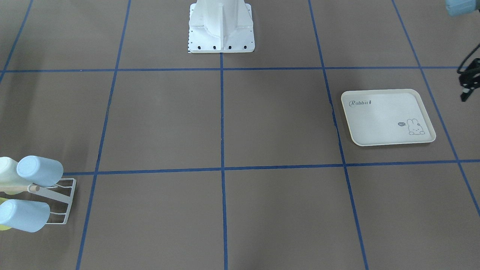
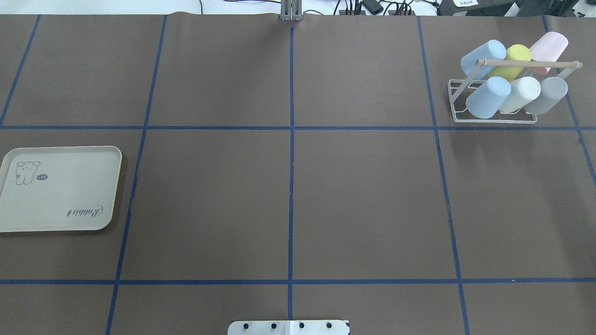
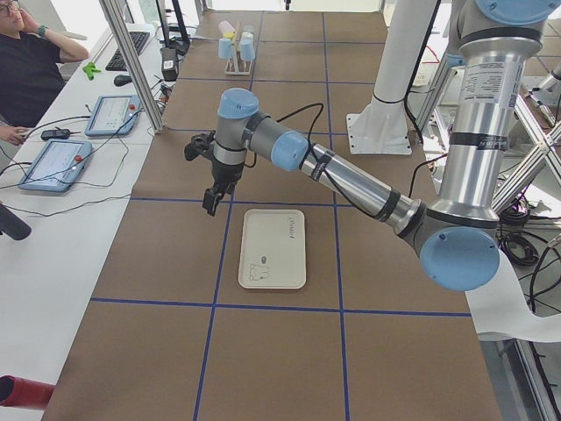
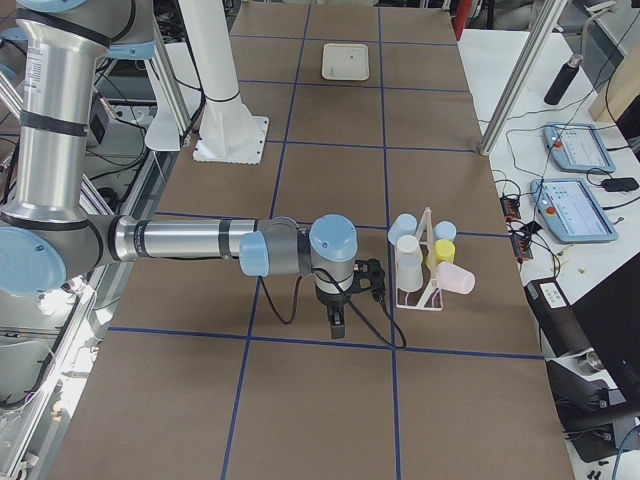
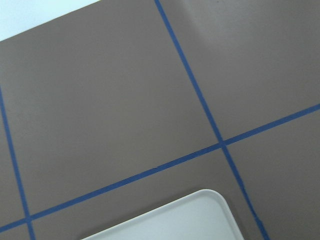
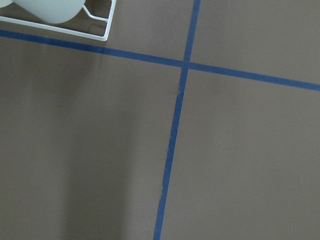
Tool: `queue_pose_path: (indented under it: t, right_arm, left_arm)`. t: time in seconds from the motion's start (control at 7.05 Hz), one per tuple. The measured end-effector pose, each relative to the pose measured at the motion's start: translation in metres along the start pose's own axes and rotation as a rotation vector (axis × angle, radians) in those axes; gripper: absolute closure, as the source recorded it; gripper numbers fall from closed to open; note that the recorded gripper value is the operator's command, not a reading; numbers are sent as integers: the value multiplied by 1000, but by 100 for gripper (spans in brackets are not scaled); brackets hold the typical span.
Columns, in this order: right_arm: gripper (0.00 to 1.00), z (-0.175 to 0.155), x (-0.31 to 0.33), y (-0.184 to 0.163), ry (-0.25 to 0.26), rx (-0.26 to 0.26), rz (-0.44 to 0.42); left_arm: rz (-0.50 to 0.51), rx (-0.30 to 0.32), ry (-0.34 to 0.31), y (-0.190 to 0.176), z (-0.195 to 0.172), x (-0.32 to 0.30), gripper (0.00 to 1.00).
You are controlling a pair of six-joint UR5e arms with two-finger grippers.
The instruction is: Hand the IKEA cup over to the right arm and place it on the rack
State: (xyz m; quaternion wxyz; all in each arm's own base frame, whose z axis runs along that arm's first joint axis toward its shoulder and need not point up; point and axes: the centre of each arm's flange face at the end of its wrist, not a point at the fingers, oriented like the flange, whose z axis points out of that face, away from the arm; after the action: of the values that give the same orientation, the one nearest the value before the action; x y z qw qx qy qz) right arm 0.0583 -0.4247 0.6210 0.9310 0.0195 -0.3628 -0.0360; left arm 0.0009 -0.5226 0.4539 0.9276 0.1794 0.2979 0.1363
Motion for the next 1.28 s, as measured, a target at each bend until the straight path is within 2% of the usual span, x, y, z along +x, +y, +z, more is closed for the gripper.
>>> queue_pose_path:
  t: [0.14, 0.43, 0.57, 0.85, 1.28]
  right_arm:
    - [0, -15, 7, -9, 25, -45, 70]
    - [0, -18, 23, -4, 73, -79, 64]
    - [0, -14, 27, 0, 78, -75, 53]
    - [0, -11, 30, 2, 79, -67, 45]
    - [0, -10, 27, 1, 56, -63, 45]
  left_arm:
    - [5, -43, 18, 33, 15, -52, 0]
    - [-30, -98, 35, 95, 37, -97, 0]
    - [-55, -90, 53, 118, 45, -100, 0]
    - [-131, -21, 100, 160, 56, -96, 0]
    - [-163, -4, 114, 174, 67, -101, 0]
